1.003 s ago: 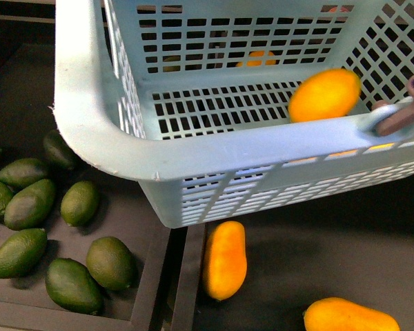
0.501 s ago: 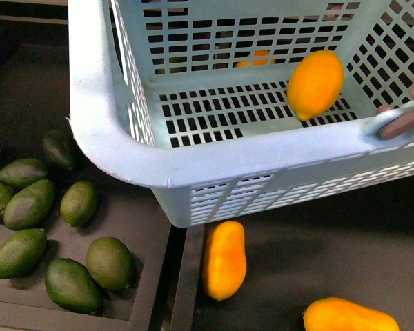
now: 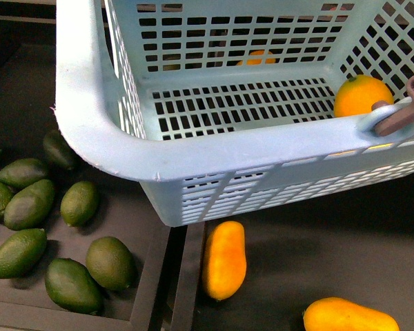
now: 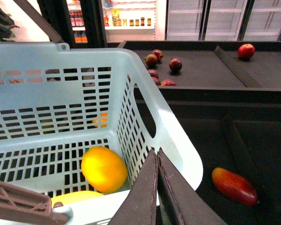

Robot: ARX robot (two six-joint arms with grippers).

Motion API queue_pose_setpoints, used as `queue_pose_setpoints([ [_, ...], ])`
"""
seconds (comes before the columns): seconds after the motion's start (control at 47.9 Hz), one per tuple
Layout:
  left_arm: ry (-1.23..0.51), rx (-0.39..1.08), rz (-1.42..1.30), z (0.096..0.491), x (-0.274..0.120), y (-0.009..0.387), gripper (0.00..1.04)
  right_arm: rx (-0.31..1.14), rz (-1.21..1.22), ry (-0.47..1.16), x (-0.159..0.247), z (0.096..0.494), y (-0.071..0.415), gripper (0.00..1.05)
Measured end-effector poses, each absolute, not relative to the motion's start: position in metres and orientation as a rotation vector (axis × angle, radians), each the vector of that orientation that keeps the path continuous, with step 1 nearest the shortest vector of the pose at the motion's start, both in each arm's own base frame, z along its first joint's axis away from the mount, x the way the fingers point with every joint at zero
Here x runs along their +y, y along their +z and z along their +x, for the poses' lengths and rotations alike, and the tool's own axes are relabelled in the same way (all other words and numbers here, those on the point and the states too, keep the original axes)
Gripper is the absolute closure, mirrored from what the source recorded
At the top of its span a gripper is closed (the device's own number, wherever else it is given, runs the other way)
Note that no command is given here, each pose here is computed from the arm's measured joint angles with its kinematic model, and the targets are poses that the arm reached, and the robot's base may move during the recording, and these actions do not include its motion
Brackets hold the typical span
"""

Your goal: Pick lemon and mango into basket

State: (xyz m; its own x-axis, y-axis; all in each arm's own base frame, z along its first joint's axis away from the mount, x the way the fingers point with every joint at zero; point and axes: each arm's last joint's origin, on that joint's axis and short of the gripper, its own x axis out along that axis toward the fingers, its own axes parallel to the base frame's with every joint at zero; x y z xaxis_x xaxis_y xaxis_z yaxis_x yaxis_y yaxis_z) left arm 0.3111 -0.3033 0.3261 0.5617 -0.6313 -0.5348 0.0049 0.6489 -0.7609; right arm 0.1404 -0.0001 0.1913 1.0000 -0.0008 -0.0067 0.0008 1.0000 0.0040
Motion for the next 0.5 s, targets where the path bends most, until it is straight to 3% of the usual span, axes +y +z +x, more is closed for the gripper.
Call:
queue_pose_setpoints([
  [0.501,-0.424,0.909,-0.792,0.311,-0.303,0.326,1.0,0.006,0.004,-0.001,0.0,0.122,0.176,1.03],
])
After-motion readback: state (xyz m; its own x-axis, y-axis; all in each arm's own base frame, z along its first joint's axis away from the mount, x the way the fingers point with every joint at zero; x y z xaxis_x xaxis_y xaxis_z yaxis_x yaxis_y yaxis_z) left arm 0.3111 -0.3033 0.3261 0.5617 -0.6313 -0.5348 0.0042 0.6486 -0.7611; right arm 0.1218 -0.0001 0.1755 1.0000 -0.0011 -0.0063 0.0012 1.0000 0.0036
